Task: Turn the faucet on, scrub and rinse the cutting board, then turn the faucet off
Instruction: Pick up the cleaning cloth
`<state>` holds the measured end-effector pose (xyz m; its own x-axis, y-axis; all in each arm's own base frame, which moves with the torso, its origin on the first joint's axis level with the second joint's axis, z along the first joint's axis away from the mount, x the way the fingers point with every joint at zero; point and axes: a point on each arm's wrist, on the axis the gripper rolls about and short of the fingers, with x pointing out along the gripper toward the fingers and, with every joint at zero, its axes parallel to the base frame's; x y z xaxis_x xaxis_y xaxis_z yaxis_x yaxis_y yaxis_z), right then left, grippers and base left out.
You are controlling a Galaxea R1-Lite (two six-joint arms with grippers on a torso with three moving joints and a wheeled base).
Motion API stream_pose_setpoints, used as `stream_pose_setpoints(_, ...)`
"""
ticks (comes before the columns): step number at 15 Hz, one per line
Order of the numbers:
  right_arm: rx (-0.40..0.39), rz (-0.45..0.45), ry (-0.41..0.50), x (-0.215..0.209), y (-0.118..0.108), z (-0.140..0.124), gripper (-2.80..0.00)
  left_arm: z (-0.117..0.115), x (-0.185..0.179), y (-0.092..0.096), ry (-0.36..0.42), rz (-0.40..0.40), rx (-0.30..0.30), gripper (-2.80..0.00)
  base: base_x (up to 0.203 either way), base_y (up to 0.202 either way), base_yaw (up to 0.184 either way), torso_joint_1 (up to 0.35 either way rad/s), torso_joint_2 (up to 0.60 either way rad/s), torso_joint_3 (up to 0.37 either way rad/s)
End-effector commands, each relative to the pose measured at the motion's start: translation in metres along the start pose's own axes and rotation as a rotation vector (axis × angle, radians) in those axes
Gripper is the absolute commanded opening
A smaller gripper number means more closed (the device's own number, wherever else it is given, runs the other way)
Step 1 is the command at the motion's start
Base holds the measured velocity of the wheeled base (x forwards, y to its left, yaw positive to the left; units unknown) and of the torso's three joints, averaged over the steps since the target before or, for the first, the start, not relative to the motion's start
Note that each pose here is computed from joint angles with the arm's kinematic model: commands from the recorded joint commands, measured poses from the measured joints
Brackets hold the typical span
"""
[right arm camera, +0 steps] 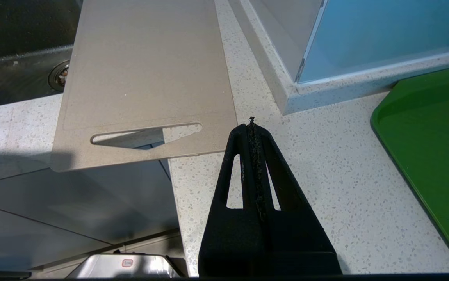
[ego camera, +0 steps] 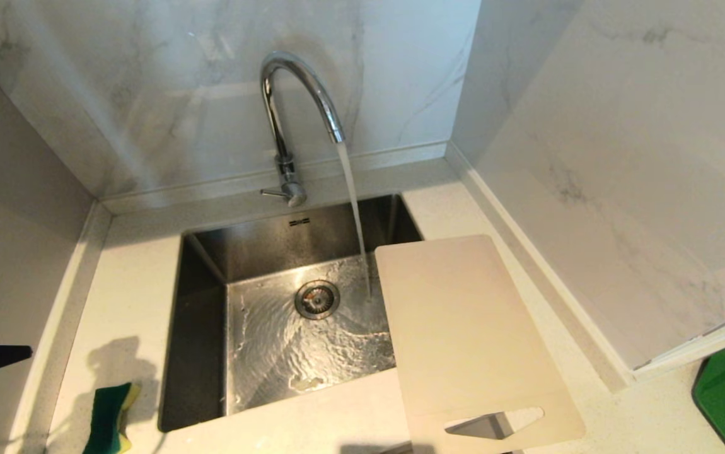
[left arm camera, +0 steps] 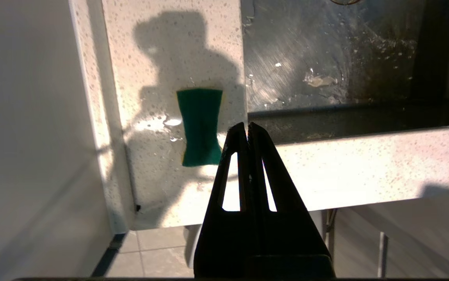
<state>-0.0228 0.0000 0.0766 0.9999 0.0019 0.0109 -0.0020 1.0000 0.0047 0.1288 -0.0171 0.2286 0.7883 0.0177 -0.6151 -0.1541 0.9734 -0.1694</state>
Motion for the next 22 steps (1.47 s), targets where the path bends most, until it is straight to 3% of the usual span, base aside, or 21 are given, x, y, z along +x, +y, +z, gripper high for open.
stream_pose_setpoints(1,0.0,0.001,-0.001,0.0,0.0,0.0,-2.8,-0.002,0.012,-0.001,0.053,0.009,-0.004,-2.8,0.0,0.0,0.0,0.0,0.0,0.0)
stream_pose_setpoints(4,0.0,0.001,0.0,0.0,0.0,0.0,-2.8,-0.004,0.031,-0.005,0.155,-0.018,-0.09,-2.8,0.0,0.0,0.0,0.0,0.0,0.0)
stream_pose_setpoints(6,0.0,0.001,0.001,0.0,0.0,0.0,-2.8,-0.005,0.041,-0.006,0.204,-0.018,-0.099,-2.8,0.0,0.0,0.0,0.0,0.0,0.0)
stream_pose_setpoints(11,0.0,0.001,0.0,0.0,0.0,0.0,-2.8,-0.018,0.055,-0.004,0.302,0.025,-0.003,-2.8,0.0,0.0,0.0,0.0,0.0,0.0)
stream_pose_setpoints(15,0.0,0.001,0.0,0.0,0.0,0.0,-2.8,-0.026,0.082,-0.004,0.398,0.114,0.076,-2.8,0.0,0.0,0.0,0.0,0.0,0.0)
stream_pose_setpoints(19,0.0,0.001,0.002,0.0,0.0,0.0,-2.8,-0.034,0.111,-0.005,0.511,0.155,0.089,-2.8,0.0,0.0,0.0,0.0,0.0,0.0)
stream_pose_setpoints(22,0.0,0.0,0.0,0.0,0.0,0.0,-2.8,-0.033,0.119,-0.005,0.506,0.157,0.054,-2.8,0.0,0.0,0.0,0.0,0.0,0.0)
